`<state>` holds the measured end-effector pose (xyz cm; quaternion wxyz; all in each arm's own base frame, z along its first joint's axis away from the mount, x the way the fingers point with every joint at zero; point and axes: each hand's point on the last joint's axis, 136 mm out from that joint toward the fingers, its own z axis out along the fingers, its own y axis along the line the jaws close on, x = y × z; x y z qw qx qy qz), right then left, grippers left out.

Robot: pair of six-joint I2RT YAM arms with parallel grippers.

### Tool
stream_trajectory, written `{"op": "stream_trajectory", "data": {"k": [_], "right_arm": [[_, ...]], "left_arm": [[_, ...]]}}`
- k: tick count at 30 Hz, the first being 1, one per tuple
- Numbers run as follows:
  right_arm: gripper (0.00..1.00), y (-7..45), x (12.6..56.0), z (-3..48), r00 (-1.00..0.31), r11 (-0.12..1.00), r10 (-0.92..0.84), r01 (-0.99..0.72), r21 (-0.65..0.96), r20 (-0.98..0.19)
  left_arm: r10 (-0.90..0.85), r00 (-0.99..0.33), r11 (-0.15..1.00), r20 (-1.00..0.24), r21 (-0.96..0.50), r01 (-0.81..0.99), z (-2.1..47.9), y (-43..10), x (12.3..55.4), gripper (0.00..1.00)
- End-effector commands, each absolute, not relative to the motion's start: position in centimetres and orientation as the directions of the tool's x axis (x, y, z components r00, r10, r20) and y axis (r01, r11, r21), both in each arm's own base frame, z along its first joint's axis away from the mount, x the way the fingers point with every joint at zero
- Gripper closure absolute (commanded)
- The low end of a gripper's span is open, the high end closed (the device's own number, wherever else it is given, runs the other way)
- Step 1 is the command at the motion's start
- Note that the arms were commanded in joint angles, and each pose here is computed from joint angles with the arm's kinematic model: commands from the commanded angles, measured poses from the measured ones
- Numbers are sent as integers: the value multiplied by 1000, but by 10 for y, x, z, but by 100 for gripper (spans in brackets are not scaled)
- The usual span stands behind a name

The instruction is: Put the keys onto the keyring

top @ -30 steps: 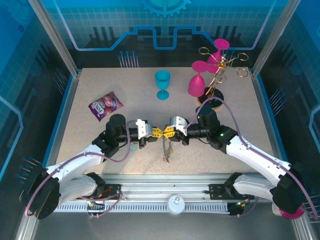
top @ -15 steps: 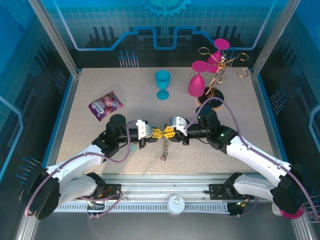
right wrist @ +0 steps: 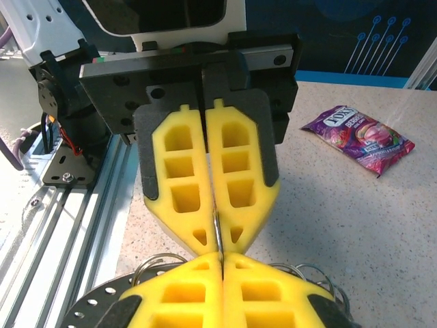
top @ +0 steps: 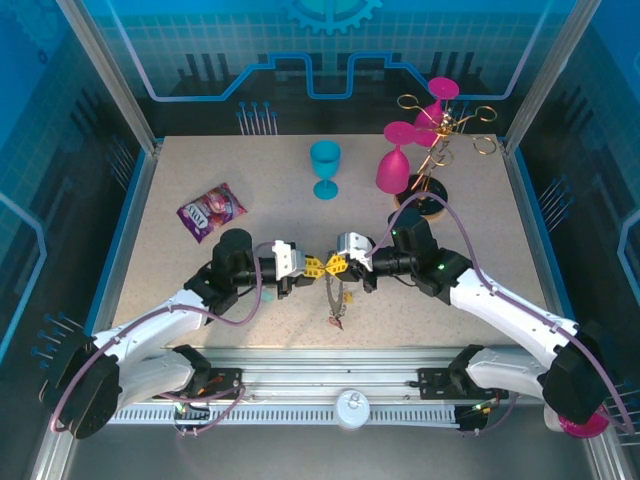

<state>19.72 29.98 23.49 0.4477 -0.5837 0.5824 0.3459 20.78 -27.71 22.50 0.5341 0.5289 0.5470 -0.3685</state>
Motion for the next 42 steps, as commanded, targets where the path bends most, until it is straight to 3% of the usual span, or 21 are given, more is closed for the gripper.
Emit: {"op": "stream_trajectory", "data": {"k": [1, 16, 22, 25, 29, 42], "right_arm": [[100, 306, 192, 248, 116, 48, -372, -988, -144, -921], [100, 297, 192, 225, 62, 50, -613, -992, -117, -787], [100, 303, 191, 227, 69, 28, -634, -993, -113, -770], [100, 301, 196, 237, 62, 71, -595, -989, -129, -802], [79, 292, 202, 248, 57, 138, -483, -980, -141, -874], [71, 288, 198, 239, 63, 160, -359, -979, -128, -931]], "left_arm": [[157, 179, 161, -971, 204, 966, 238, -281, 205, 85], [234, 128, 164, -964, 169, 972, 228, -280, 209, 85], [256, 131, 139, -958, 171, 976, 224, -281, 206, 100], [262, 141, 133, -955, 180, 975, 223, -280, 204, 100], [226, 175, 144, -958, 211, 967, 229, -280, 203, 100], [95, 189, 175, -977, 203, 963, 247, -280, 199, 100]]}}
